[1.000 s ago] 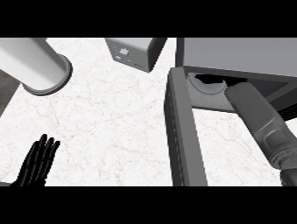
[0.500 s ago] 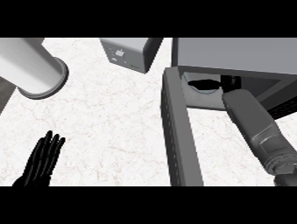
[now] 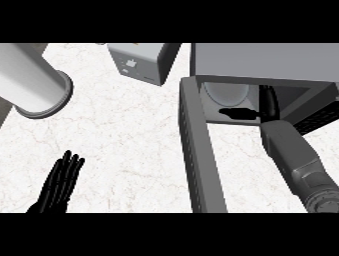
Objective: Pick up the milk, place it into the microwave and close the microwave
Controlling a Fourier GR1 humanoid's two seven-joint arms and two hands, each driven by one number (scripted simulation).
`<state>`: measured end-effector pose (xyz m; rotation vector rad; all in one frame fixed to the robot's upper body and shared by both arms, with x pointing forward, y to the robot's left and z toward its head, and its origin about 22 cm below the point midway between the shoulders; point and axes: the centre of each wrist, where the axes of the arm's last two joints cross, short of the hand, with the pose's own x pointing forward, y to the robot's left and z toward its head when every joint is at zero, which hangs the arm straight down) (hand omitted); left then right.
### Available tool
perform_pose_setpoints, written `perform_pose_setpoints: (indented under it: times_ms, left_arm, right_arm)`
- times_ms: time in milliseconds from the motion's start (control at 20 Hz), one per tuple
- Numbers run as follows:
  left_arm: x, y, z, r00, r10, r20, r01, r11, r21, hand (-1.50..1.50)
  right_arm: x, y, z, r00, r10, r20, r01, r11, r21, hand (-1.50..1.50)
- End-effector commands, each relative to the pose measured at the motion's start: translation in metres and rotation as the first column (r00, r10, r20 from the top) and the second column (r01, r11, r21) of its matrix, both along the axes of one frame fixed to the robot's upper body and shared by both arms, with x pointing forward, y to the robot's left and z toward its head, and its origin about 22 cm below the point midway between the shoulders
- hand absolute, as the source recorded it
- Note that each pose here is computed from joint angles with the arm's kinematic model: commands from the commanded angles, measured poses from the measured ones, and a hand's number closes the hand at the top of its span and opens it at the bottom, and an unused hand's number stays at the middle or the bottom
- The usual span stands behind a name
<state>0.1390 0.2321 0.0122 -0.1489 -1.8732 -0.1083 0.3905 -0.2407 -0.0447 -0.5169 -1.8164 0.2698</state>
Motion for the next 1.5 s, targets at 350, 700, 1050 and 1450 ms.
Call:
perform_pose_setpoints:
  times_ms: [350,700,1050,1450]
  left_arm:
    - [0.018,-0.011,0.004,1.000,-0.011,-0.018,0.011,1.000,0.002,-1.50]
    - [0.021,-0.017,0.001,1.000,-0.013,-0.014,0.013,1.000,0.013,-1.50]
    - [-0.001,-0.023,0.000,0.982,-0.169,-0.090,0.169,0.986,-0.005,1.50]
    - [0.020,-0.043,-0.008,0.968,-0.208,-0.142,0.230,0.960,0.163,1.50]
  right_arm:
    - [-0.051,-0.035,-0.051,0.989,0.146,-0.037,-0.134,0.966,0.222,-1.50]
    - [-0.083,-0.036,-0.079,0.978,0.209,-0.025,-0.189,0.926,0.327,-1.50]
    - [-0.107,-0.054,-0.091,0.962,0.269,0.047,-0.258,0.838,0.481,-1.50]
    - [-0.131,-0.070,-0.092,0.959,0.263,0.104,-0.278,0.811,0.515,-1.50]
